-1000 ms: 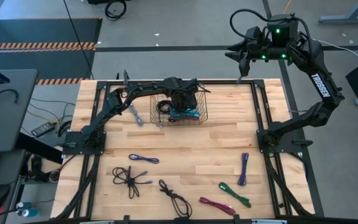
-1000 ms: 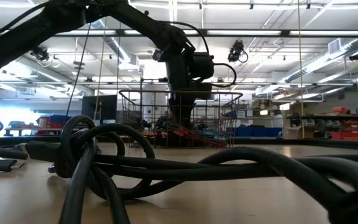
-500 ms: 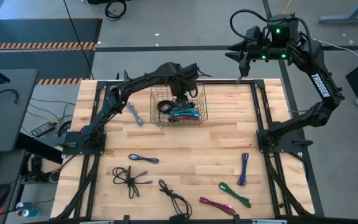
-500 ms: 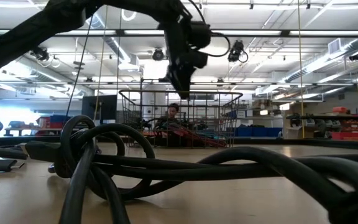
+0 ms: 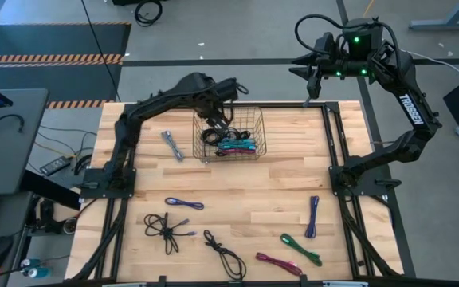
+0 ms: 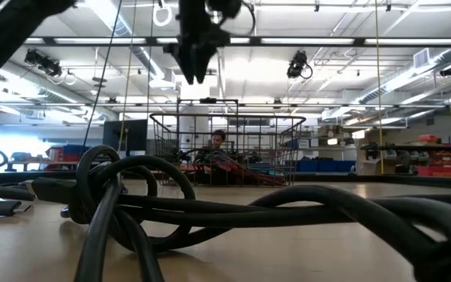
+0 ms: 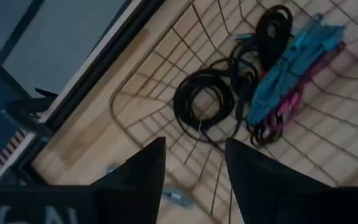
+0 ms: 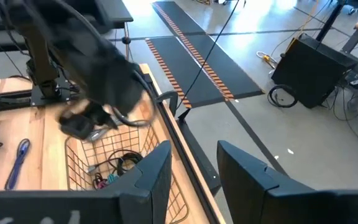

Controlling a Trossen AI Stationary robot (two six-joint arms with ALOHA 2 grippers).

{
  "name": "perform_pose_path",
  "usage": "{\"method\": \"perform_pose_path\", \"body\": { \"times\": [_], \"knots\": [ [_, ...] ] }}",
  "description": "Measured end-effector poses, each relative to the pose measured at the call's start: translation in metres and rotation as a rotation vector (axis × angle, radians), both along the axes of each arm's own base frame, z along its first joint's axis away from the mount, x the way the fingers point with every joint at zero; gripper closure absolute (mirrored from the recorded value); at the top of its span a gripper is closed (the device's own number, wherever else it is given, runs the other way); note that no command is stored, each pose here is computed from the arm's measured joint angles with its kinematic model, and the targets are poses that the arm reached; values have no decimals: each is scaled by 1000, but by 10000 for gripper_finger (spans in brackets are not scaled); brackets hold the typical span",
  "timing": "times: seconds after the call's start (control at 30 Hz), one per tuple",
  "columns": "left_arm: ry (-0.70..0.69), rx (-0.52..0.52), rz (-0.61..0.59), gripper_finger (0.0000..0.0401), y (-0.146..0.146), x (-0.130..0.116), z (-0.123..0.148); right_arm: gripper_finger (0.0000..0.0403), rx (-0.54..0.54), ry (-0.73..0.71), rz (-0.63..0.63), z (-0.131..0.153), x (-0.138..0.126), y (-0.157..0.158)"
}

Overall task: Pick and place USB-C Cables
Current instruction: Put the violet charger cable into the wire basket

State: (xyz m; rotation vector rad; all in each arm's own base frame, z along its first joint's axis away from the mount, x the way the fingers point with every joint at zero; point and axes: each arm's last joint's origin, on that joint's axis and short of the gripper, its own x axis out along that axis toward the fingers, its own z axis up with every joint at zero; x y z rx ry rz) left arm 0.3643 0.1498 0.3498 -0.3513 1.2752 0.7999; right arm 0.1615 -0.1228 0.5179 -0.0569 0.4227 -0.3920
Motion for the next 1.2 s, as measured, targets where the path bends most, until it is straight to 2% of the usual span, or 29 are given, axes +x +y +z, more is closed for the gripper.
{"method": "perform_pose_path", "body": {
  "times": [0.27,0.37,0.5,0.67,0.93,1.2],
  "knots": [
    [-195,200,129,229,-37,-42,67,268,-42,19,17,0,0,0],
    [-254,205,127,229,-53,-56,82,268,-48,22,19,0,0,0],
    [-260,183,43,229,-78,-68,86,268,-59,28,20,0,0,0],
    [-189,82,-130,229,-114,-73,69,268,-61,28,20,0,0,0],
    [16,-59,-316,229,-171,-70,13,268,-52,24,16,0,0,0],
    [36,-195,-449,229,-214,-63,-52,268,-20,10,2,0,0,0]
  ]
}}
